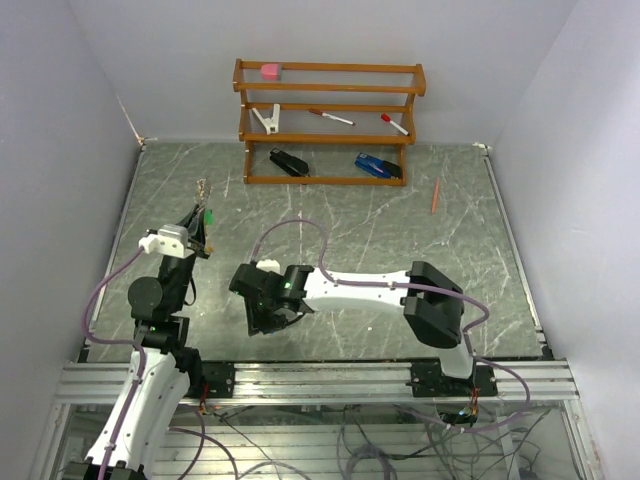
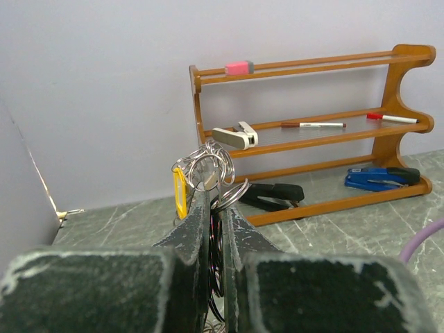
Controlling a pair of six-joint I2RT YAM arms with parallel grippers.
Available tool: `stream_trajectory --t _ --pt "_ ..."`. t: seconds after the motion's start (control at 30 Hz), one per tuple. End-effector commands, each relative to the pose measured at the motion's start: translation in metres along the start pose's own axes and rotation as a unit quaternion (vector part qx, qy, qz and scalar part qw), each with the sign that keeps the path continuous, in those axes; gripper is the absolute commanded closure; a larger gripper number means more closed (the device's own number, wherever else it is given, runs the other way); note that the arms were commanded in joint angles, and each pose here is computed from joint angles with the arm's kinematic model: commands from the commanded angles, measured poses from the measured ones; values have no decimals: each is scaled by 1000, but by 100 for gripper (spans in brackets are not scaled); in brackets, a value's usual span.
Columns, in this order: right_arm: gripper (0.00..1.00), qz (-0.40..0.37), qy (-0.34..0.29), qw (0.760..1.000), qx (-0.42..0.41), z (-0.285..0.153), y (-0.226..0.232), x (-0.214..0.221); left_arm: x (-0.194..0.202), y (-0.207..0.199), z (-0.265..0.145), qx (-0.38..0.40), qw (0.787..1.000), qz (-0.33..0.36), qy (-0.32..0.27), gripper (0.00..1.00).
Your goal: Put the keys on the keyring
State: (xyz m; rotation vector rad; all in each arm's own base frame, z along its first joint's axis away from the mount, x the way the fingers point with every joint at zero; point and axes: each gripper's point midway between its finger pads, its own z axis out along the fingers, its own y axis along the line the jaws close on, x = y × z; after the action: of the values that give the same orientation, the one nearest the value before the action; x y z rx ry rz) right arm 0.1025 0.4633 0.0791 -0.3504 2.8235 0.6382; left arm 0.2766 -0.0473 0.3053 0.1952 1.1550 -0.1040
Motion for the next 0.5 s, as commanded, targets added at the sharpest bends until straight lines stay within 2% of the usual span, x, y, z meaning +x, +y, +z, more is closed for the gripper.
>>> stream_trajectory --t 0.0,0.47 --pt "64 36 17 999 17 19 -5 7 -50 3 5 -3 997 -8 -74 93" --pt "69 51 17 998 46 39 -16 -13 -63 3 4 -4 996 -27 -88 93"
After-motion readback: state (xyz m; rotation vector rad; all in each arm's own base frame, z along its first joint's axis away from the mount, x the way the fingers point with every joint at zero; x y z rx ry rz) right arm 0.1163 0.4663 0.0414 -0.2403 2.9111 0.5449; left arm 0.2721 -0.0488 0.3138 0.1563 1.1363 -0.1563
